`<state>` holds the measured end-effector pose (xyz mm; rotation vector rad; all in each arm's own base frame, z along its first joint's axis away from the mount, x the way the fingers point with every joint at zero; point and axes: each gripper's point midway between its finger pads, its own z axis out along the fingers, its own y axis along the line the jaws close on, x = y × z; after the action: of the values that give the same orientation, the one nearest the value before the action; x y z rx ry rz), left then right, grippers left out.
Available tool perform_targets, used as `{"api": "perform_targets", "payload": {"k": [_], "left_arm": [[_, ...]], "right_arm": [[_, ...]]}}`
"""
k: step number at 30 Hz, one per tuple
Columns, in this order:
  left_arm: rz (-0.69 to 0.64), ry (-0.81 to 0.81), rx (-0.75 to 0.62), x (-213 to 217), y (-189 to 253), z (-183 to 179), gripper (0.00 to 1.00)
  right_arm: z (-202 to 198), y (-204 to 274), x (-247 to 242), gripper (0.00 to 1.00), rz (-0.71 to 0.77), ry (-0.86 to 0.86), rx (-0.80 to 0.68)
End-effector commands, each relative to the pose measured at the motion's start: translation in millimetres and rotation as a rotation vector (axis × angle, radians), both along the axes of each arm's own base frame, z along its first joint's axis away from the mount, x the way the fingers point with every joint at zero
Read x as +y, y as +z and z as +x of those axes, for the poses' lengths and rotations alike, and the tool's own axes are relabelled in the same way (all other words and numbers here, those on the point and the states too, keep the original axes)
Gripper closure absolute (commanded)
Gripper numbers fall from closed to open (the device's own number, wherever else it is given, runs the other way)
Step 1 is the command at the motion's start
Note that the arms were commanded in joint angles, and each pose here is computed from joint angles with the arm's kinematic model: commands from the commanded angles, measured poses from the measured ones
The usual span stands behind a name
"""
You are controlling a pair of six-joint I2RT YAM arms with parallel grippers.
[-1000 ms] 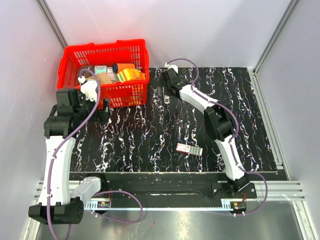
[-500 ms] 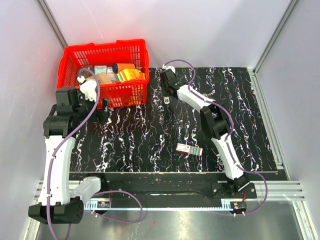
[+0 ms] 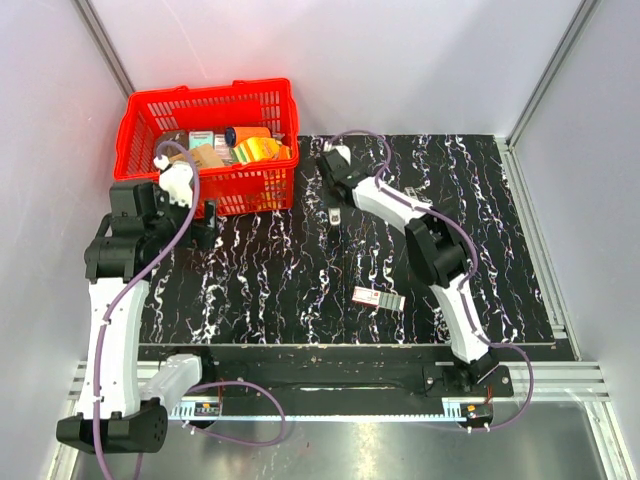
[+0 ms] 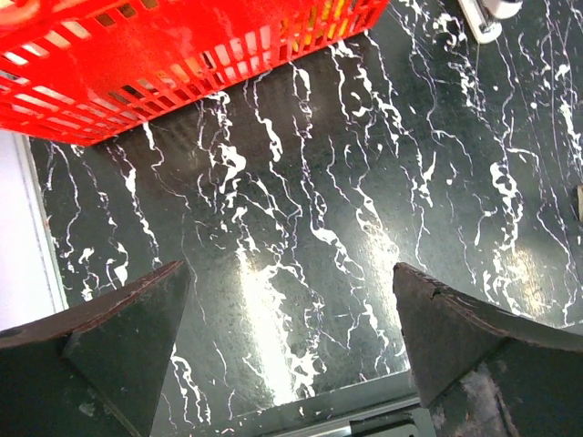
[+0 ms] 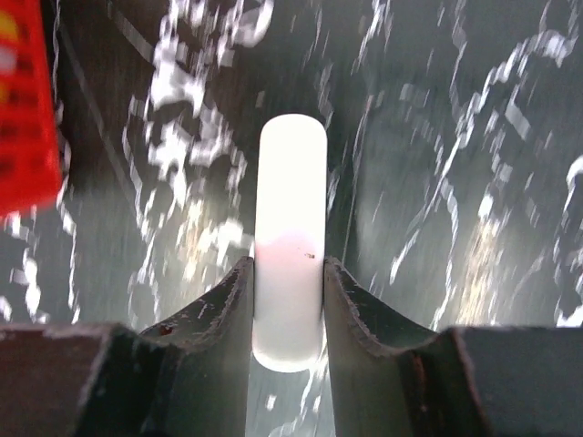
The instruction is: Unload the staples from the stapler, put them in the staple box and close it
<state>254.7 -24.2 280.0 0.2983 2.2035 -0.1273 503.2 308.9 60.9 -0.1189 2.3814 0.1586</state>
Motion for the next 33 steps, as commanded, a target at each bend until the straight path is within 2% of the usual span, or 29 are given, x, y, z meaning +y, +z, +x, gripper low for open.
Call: {"api": "perform_targets", "payload": {"k": [1, 4, 9, 15, 18, 22, 25, 28, 33], "left_arm": [[-0.019, -0.068, 0.003, -9.9, -9.3, -9.3, 0.01], [-0.04, -0.144, 0.048, -20.6, -29.6, -15.1, 0.01], [-0.078, -0.285, 0.086, -39.0, -62.7, -23.8, 0.01], [-0.109, -0.405, 0.116, -52.8, -106.7, -29.1, 0.01], [-0.113, -0.43, 0.125, -56.7, -110.3, -22.6, 0.01], [-0.128, -0.483, 0.109, -63.3, -114.9, -16.5, 0.01], [-0.083, -0.525, 0.094, -61.1, -123.1, -14.1, 0.01], [0.017, -0.523, 0.079, -47.8, -135.6, -6.7, 0.01], [0.123, -0.554, 0.095, -34.7, -156.0, -7.0, 0.01]], "right_arm": [[-73.0, 44.1, 25.2, 0.95, 0.032, -0.004, 0.027], [-112.8, 46.1, 37.8, 0.95, 0.095, 0.011, 0.074], [-163.2, 67.4, 66.8, 0.95, 0.301, 0.048, 0.082], [-201.8, 75.2, 84.2, 1.0, 0.422, 0.02, 0.122], [-210.7, 70.3, 90.5, 1.0, 0.468, -0.016, 0.143], [-220.5, 81.7, 110.5, 1.0, 0.627, -0.026, 0.207], [-223.8, 98.3, 120.3, 1.0, 0.71, -0.017, 0.223], [-227.4, 109.7, 126.0, 1.0, 0.768, -0.006, 0.242], [-235.2, 105.0, 135.1, 1.0, 0.821, -0.004, 0.31]]}}
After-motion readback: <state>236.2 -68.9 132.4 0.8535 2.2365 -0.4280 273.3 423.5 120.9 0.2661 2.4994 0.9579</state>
